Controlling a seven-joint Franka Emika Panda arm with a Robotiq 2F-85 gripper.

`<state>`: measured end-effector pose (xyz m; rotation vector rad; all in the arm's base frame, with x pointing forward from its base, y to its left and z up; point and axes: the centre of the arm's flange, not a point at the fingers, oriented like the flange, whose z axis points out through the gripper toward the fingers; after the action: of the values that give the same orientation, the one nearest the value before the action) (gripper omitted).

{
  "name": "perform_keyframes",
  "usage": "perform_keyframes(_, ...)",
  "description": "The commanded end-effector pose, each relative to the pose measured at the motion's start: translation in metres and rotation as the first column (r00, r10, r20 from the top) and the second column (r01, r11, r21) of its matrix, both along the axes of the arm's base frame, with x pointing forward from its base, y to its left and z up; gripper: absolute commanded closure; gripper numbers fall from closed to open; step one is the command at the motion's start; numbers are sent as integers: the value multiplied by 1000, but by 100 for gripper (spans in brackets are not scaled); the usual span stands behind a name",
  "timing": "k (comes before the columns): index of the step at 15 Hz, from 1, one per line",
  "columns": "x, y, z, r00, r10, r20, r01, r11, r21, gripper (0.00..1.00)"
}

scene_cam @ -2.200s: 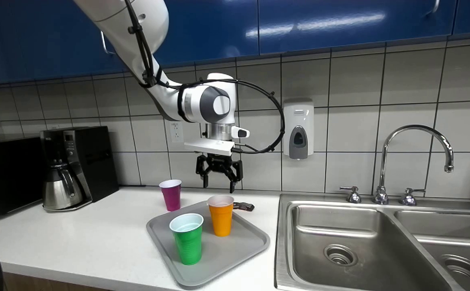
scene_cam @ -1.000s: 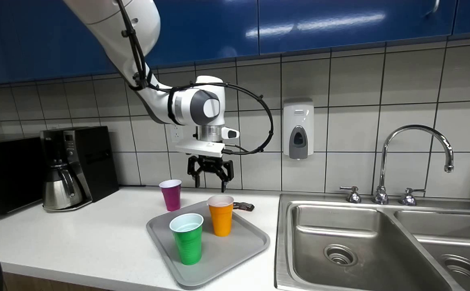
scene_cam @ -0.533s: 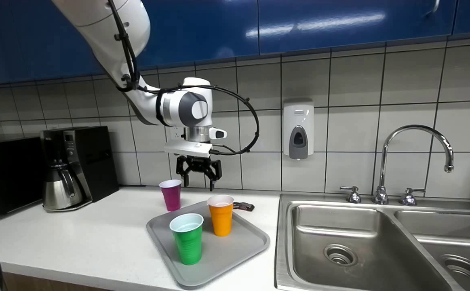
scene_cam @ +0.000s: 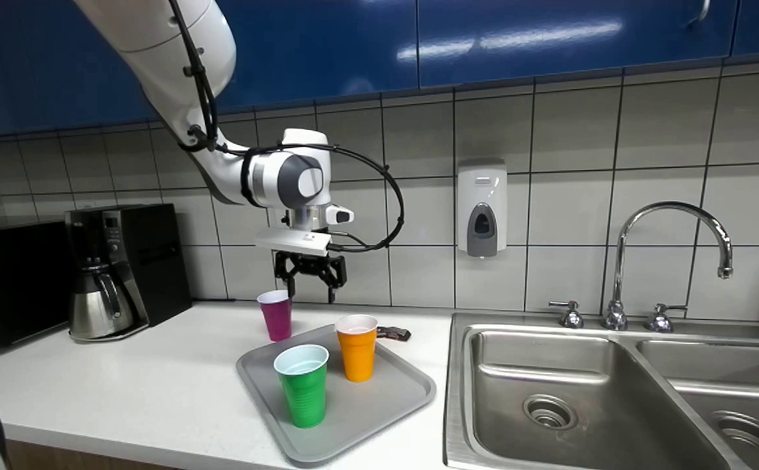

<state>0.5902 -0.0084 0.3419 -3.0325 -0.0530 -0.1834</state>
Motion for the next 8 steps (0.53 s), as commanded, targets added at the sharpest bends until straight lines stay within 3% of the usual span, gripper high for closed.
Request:
perform_keyframes(1,21,10,2,1000,7,29,-8,1000,23,0)
perform_keyframes(8,46,36,-6,999,33,44,-33,999,16,0)
